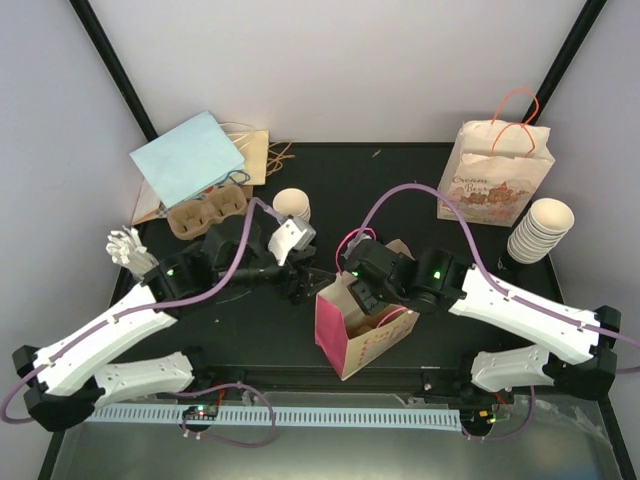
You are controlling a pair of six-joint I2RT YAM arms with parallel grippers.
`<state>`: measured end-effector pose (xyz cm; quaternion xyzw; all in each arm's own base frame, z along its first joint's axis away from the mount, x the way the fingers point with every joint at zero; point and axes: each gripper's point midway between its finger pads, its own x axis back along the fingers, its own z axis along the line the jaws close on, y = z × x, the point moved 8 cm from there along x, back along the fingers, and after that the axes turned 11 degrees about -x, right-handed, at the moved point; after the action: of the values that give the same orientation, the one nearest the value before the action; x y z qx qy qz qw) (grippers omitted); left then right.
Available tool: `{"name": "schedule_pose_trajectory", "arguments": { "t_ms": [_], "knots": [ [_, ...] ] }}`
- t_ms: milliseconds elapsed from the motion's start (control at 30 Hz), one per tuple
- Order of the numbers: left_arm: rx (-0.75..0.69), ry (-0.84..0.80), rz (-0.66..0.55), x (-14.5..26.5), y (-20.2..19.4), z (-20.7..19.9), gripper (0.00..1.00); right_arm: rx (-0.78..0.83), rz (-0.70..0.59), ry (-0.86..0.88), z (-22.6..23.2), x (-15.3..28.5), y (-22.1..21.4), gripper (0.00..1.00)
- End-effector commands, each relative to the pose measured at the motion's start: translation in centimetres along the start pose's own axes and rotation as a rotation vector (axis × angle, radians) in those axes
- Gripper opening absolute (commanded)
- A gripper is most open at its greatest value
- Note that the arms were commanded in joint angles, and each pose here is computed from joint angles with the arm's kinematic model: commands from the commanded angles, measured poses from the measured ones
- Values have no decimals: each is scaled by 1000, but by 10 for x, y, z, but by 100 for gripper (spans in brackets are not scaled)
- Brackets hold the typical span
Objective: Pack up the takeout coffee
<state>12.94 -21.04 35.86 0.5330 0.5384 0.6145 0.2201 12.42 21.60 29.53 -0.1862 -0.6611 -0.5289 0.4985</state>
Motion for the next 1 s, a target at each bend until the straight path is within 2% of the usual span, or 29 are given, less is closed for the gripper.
{"name": "schedule_pose_trajectory", "arguments": {
  "t_ms": [0,67,267,700,767,967],
  "knots": [
    [-20,-73,37,-15,7,-8,82,-10,-21,-5,-4,3,0,60],
    [-21,-73,63,-20,7,-9,77,-14,-25,-9,-5,3,0,59],
    [-38,-36,140,-34,6,-9,67,-17,-22,-12,-6,3,-2,46],
    [-82,36,272,-60,7,-5,39,-26,-37,-14,-9,6,-2,45],
    [-80,44,286,-62,6,-4,33,-26,-41,-18,-10,7,-2,45],
    [-82,80,298,-60,6,-1,2,-26,-31,-26,-13,10,-5,45]
  ]
}}
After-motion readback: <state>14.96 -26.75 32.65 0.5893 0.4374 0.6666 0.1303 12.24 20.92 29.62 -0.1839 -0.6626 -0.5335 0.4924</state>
